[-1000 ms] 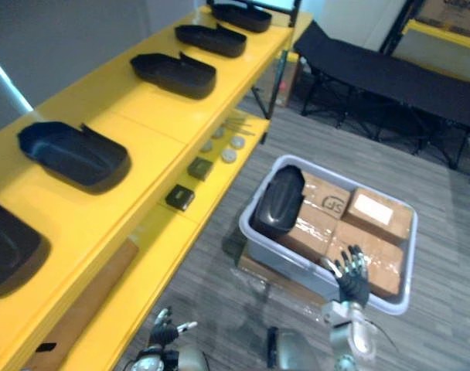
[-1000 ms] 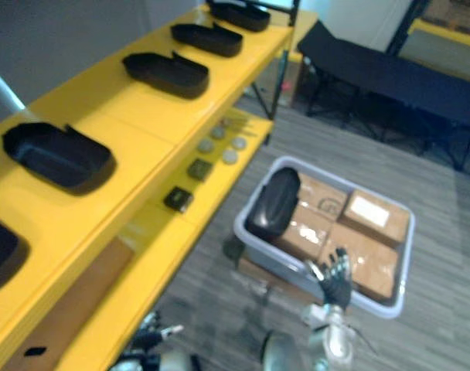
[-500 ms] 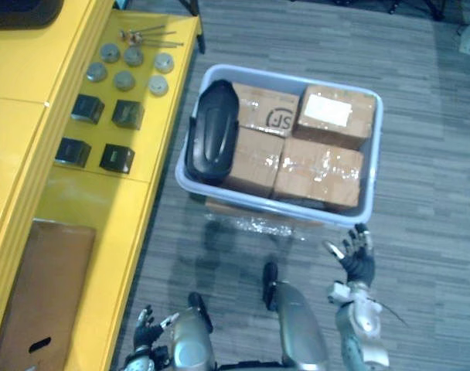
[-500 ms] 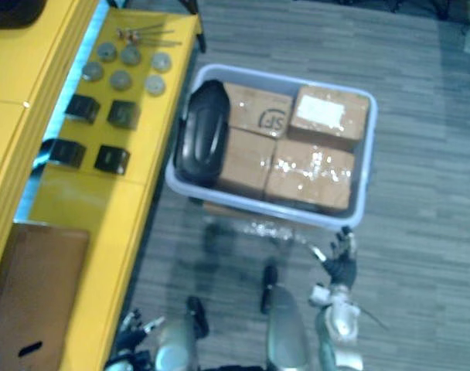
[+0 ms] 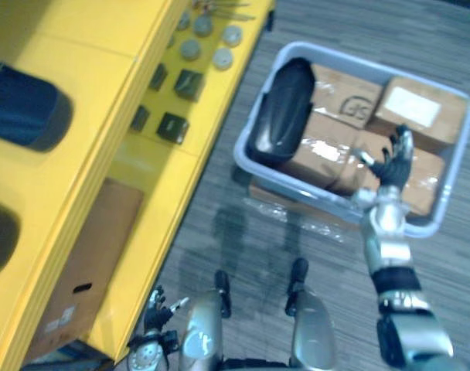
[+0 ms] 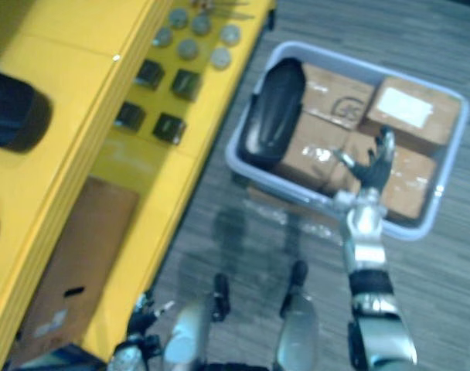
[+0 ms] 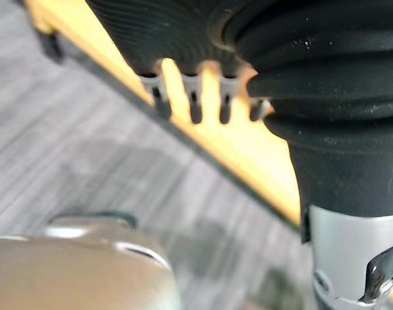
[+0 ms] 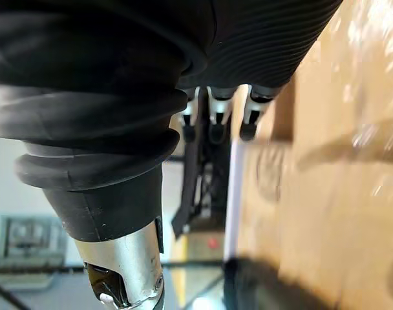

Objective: Walk over and take plastic housings, then place them on the shelf

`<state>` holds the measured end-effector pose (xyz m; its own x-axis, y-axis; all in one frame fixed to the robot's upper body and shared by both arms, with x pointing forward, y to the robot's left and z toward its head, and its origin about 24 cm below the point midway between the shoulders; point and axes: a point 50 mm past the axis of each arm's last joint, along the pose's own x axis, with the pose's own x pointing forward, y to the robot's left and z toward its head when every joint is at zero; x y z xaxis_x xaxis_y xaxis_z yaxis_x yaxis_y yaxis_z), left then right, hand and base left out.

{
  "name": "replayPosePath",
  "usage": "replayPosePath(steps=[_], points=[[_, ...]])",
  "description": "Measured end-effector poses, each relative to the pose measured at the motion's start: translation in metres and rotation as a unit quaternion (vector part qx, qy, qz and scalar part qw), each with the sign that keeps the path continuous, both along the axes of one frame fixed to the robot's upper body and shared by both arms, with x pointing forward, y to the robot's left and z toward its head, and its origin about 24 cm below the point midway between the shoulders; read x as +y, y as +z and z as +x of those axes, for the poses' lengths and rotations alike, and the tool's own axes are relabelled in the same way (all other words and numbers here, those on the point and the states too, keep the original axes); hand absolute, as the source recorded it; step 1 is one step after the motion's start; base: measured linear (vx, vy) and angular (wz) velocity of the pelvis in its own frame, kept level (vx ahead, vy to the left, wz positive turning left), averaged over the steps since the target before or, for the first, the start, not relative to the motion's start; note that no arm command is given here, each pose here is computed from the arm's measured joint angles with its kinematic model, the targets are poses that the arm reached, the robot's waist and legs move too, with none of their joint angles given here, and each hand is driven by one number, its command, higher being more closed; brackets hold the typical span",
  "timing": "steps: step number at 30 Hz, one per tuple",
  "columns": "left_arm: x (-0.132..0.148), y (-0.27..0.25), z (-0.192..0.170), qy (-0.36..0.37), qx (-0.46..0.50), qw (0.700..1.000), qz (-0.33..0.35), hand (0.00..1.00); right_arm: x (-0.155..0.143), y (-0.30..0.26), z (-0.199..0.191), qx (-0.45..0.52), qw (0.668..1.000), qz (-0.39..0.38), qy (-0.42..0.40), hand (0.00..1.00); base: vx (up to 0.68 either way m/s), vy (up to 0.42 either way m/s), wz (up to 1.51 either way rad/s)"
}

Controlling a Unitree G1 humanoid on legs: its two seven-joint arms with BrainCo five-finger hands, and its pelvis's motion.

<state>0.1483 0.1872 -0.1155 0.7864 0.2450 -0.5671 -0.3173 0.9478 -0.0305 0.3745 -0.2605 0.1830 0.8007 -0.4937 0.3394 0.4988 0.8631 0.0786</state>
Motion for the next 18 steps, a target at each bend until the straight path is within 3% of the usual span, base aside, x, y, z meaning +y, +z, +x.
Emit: replayPosePath(steps=[8, 18], points=[[-0.012, -0.010, -0.010, -0.015, 0.029, 0.999, -0.023, 0.00, -0.017, 0.042, 0.013, 0.012, 0.996, -0.011, -0.091, 0.00, -0.01, 0.068, 0.22], [-0.017, -0.018, -0.021, -0.051, 0.057, 0.996, -0.036, 0.00, -0.052, 0.024, 0.004, 0.136, 0.960, -0.001, -0.245, 0.00, -0.05, 0.029, 0.21]])
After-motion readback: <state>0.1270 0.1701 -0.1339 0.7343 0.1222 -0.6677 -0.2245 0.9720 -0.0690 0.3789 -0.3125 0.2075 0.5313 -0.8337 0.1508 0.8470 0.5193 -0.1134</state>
